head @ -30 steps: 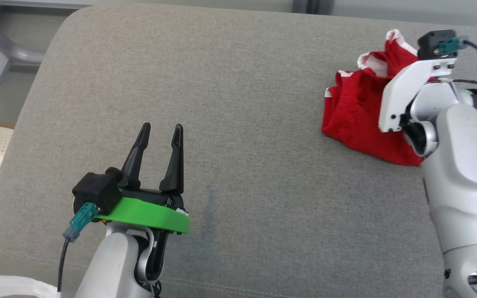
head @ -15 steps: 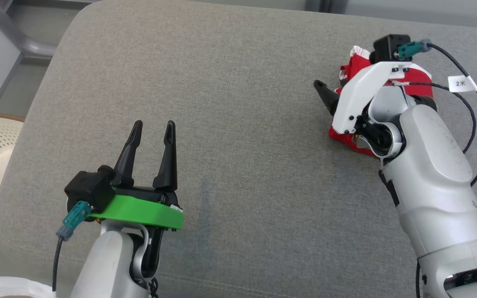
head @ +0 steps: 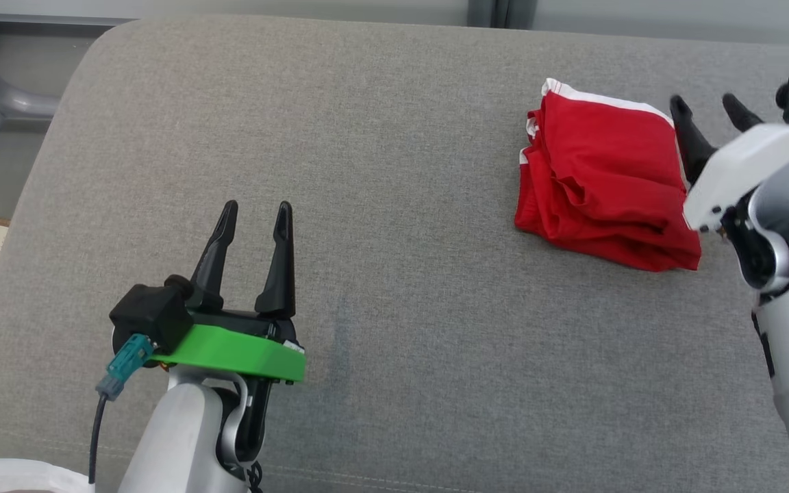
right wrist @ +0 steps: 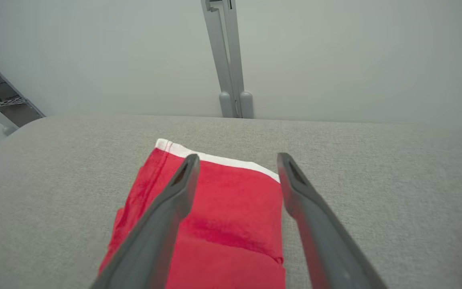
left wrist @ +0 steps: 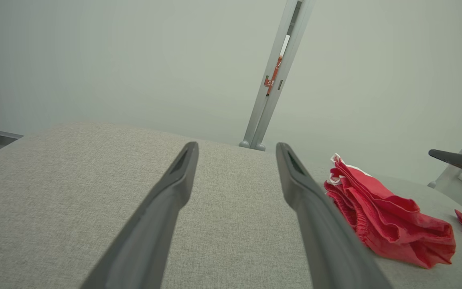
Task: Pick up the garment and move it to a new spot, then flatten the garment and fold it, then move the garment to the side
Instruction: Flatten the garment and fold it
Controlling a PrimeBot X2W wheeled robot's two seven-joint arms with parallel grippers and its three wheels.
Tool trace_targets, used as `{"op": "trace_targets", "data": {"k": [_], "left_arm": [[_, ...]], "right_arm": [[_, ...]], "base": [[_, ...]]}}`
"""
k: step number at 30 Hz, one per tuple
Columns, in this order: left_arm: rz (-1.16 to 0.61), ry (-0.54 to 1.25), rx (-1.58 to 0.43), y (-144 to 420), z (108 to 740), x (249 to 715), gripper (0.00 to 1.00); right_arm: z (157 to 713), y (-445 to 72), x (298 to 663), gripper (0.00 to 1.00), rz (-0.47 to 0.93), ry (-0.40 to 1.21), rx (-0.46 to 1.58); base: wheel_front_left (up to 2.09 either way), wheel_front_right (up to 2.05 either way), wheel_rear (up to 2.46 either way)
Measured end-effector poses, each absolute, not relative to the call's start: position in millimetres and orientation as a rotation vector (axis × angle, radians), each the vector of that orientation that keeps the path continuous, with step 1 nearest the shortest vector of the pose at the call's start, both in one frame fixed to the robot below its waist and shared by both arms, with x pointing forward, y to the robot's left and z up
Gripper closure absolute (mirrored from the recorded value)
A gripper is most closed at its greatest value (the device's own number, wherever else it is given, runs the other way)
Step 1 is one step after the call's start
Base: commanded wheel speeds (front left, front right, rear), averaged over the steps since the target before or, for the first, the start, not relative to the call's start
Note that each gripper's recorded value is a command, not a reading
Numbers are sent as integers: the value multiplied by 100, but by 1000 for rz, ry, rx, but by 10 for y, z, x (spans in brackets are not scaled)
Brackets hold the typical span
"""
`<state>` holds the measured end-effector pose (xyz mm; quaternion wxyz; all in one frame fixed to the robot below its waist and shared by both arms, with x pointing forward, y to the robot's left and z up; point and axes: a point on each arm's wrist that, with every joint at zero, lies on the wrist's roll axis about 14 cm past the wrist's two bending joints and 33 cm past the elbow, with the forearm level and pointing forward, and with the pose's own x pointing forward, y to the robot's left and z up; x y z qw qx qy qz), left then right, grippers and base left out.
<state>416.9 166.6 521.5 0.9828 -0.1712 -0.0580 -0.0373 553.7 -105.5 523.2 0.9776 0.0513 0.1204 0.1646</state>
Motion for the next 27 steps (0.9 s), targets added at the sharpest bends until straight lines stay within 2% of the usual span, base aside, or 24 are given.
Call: {"op": "trace_targets", "data": {"k": [1, 2, 7, 12, 18, 22, 23, 24, 27], "left_arm": [[-75, -115, -345, 1663, 5208, 4172, 0], [-78, -112, -345, 1658, 5199, 4174, 0], [-71, -100, -342, 1684, 5148, 4197, 0], [-60, -96, -335, 1724, 5123, 4207, 0], [-64, -103, -330, 1715, 5154, 4196, 0], [-62, -101, -328, 1713, 5157, 4160, 0], [-57, -100, -328, 1723, 5152, 4144, 0], [-51, -99, -329, 1735, 5147, 4132, 0], [-37, -96, -334, 1760, 5134, 4099, 0]], "right_arm": [[5110, -1103, 5501, 82, 321, 254, 81], [4973, -1113, 5454, 100, 318, 272, 59], [4514, -802, 5221, 100, 390, 317, 39], [4237, -154, 4872, 100, 542, 357, 62], [4249, 332, 4545, 100, 664, 385, 162], [4600, 540, 4434, 100, 718, 314, 293], [4740, 534, 4444, 53, 718, 270, 326], [4841, 498, 4463, 0, 712, 236, 343], [5131, 201, 4555, 0, 649, 121, 377]], "base": [[0, 0, 0], [0, 0, 0], [0, 0, 0], [0, 0, 0], [0, 0, 0], [0, 0, 0], [0, 0, 0], [0, 0, 0], [0, 0, 0]]}}
